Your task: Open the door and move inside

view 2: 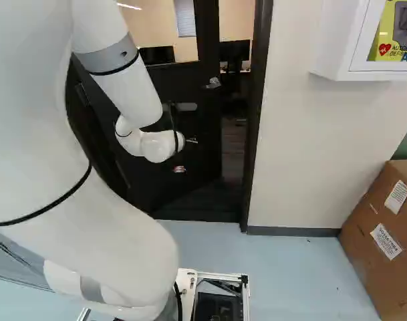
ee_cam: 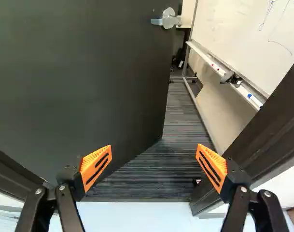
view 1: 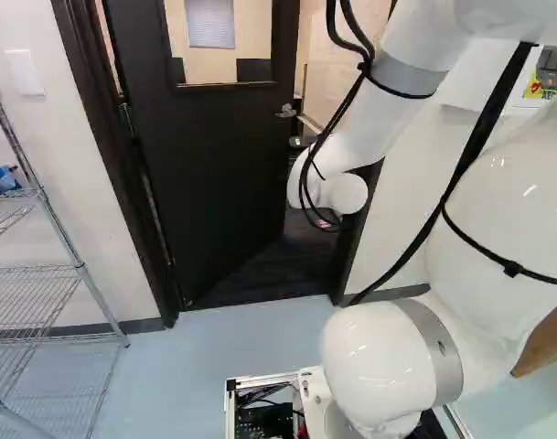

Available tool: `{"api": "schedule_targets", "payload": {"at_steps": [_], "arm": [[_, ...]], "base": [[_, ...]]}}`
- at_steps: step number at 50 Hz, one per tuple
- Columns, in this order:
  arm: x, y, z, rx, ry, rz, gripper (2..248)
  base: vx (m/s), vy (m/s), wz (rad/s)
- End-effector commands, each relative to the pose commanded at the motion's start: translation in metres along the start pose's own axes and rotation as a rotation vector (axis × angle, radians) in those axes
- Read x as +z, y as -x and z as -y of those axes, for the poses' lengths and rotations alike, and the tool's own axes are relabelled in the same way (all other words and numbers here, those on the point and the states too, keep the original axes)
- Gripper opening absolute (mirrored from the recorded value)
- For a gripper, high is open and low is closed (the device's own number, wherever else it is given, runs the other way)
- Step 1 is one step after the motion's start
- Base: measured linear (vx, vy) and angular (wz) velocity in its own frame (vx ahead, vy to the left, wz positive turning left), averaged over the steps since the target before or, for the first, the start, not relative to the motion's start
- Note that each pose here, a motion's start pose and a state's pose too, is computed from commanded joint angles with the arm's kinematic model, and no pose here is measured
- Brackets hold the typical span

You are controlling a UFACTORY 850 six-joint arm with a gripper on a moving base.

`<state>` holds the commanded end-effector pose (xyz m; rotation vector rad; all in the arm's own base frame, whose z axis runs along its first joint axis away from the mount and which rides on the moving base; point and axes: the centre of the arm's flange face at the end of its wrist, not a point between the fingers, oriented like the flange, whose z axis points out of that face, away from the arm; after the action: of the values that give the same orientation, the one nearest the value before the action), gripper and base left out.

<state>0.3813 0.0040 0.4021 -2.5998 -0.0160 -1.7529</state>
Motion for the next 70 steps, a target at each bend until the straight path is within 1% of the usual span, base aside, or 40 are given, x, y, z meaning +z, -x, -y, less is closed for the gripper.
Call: {"api": "schedule_targets", "payload": {"at_steps": [32,70], "arm": [[0.0,0.0,0.0,0.0,0.0,0.0,247],[0.0,0.0,0.0,0.0,0.0,0.0,247]], "base": [[0.059,0.002,-0.005],[0.081,0.043,0.131]]}}
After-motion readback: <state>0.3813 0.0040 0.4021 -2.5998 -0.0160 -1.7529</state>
